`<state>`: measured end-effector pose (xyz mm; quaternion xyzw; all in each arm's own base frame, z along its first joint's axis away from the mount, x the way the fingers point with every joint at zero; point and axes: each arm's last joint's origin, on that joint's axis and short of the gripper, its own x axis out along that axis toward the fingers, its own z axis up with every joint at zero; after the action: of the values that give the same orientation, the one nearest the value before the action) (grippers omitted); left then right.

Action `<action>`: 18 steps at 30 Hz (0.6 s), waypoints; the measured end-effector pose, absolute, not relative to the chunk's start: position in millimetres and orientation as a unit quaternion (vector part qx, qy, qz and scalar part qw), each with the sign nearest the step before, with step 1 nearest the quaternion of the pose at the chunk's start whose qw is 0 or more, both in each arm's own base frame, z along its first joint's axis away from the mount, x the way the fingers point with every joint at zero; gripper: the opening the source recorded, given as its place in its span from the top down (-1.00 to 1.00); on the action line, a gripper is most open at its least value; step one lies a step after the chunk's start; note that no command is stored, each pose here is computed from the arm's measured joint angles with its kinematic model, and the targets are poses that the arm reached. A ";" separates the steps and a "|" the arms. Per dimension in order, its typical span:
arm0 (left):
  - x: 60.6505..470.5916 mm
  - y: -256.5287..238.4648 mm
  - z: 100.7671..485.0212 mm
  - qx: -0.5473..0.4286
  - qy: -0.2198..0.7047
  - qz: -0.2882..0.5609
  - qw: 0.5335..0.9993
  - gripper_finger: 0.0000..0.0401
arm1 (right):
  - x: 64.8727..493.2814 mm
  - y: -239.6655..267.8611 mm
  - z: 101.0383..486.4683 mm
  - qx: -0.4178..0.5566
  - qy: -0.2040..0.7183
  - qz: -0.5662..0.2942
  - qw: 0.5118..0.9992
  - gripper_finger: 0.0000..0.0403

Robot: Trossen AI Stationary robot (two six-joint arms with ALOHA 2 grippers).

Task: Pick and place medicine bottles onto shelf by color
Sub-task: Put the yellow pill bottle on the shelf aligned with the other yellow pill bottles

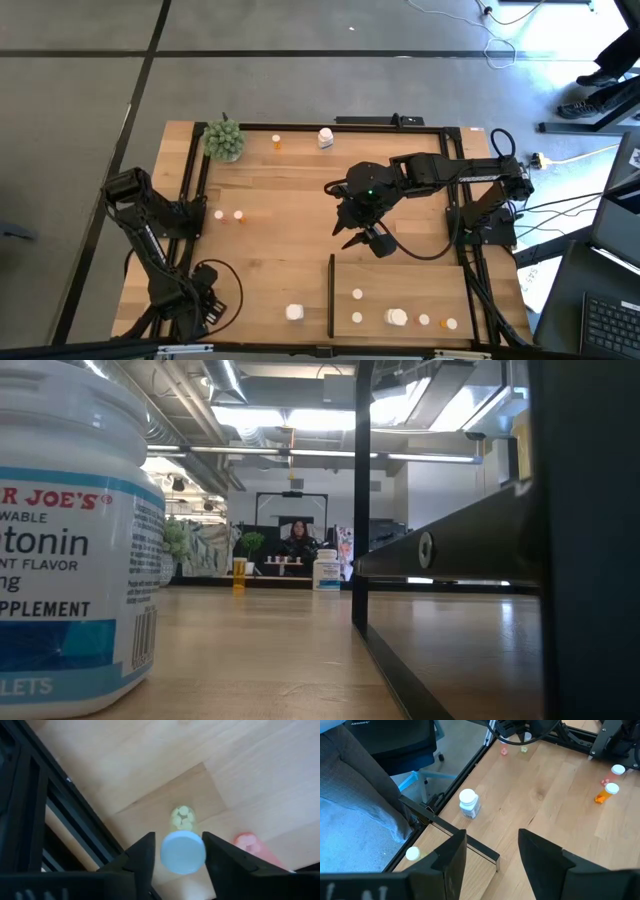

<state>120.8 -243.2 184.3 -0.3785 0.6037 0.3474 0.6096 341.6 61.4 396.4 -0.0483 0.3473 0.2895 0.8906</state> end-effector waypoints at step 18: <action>124.1 -245.1 200.0 -0.381 0.611 0.315 0.619 0.55 | 341.7 61.4 396.3 -0.048 0.347 0.289 0.891 0.11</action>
<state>124.1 -245.1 200.0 -0.3811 0.6105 0.3147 0.6189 341.7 61.4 396.3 -0.0483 0.3475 0.2895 0.8906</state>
